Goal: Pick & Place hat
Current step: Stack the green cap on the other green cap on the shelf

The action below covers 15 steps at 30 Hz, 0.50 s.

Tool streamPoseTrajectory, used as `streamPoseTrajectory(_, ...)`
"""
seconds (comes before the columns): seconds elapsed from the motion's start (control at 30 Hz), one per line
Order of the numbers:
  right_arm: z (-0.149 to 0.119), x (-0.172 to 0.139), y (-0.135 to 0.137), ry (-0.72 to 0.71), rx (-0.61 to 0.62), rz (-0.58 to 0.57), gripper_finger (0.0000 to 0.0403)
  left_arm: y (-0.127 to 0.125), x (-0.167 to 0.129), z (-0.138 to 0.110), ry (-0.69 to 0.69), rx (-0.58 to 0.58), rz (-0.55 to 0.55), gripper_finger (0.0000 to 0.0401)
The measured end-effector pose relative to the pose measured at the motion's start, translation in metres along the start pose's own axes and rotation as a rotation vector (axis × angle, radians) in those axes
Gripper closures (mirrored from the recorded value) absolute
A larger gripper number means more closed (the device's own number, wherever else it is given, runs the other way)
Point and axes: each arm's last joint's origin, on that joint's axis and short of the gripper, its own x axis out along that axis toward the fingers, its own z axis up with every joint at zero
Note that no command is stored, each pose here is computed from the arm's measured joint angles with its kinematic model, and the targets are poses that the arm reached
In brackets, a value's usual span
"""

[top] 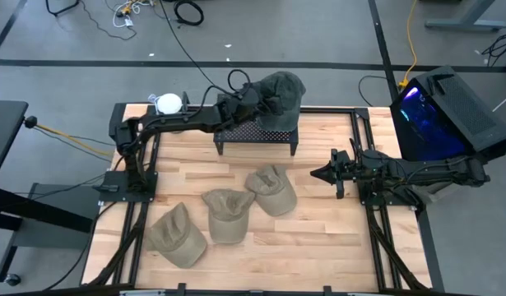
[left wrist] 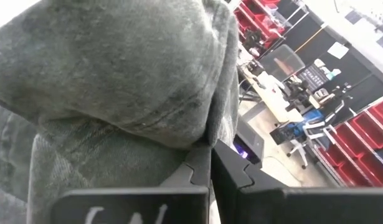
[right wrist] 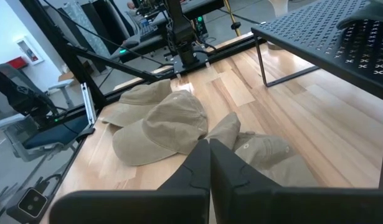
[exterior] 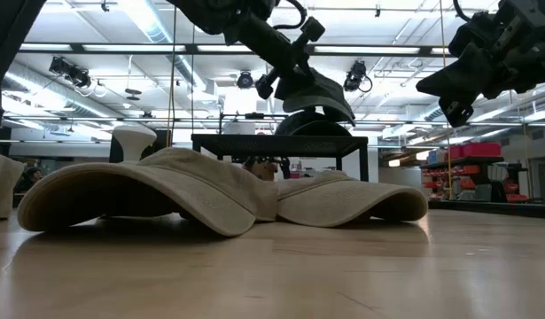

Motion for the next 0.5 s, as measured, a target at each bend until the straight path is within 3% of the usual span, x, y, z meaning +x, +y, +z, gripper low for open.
streamPoseTrajectory(0.5, -0.0003, 0.0000, 0.0007, 0.009, 0.000, 0.024, 0.0403, 0.0092, 0.0051, 0.0078, -0.023, -0.001, 0.030, 0.0396)
